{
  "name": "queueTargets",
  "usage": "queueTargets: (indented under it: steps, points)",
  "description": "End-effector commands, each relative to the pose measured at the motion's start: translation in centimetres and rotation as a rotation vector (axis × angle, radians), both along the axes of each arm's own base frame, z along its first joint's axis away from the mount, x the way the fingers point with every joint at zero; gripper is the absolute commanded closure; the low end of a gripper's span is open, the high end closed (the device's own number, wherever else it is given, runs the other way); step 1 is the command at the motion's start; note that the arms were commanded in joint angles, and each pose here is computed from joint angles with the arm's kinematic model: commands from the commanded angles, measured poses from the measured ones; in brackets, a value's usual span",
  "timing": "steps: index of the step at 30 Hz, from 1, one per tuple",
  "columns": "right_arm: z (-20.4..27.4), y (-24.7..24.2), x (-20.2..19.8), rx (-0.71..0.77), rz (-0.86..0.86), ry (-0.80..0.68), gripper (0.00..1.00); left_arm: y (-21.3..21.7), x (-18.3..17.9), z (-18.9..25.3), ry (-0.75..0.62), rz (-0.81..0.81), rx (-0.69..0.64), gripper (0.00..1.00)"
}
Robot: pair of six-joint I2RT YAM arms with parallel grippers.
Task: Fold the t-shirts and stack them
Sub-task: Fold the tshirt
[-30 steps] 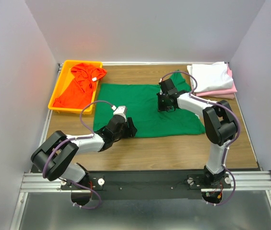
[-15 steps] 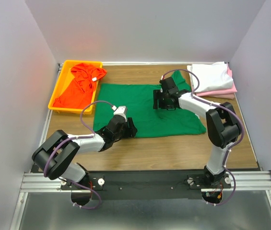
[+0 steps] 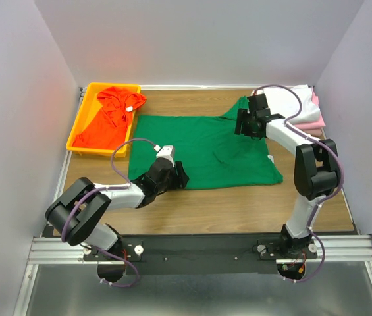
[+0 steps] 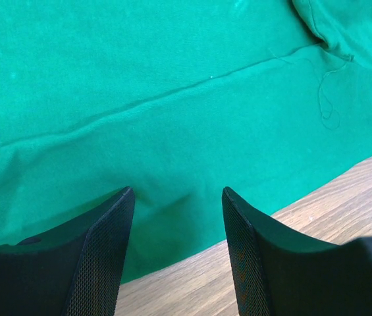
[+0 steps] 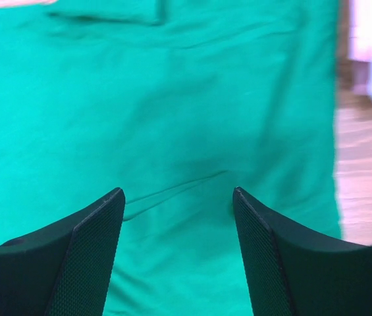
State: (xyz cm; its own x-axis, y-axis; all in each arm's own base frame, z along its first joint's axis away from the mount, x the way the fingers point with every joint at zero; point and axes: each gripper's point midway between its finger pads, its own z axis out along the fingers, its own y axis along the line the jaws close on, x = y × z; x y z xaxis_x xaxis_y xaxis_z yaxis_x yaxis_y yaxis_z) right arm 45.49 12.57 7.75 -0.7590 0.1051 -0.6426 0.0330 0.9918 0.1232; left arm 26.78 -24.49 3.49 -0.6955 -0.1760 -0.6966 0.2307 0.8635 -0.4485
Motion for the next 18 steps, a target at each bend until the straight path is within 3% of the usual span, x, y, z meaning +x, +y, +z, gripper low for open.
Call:
queueTargets:
  steps: [1, 9, 18]
  points:
    - [-1.3, -1.0, 0.1, -0.013, 0.001, 0.028, 0.28, 0.0, -0.8, -1.3, 0.028, -0.032, 0.025, 0.36]
    - [-3.9, -2.5, -0.6, -0.061, -0.024, 0.08, 0.44, -0.3, -0.8, -1.4, 0.032, -0.047, 0.028, 0.36]
    - [-5.2, -3.2, -0.1, -0.084, -0.033, 0.103, 0.48, -0.1, -1.0, -1.4, 0.029, -0.047, 0.026, 0.36]
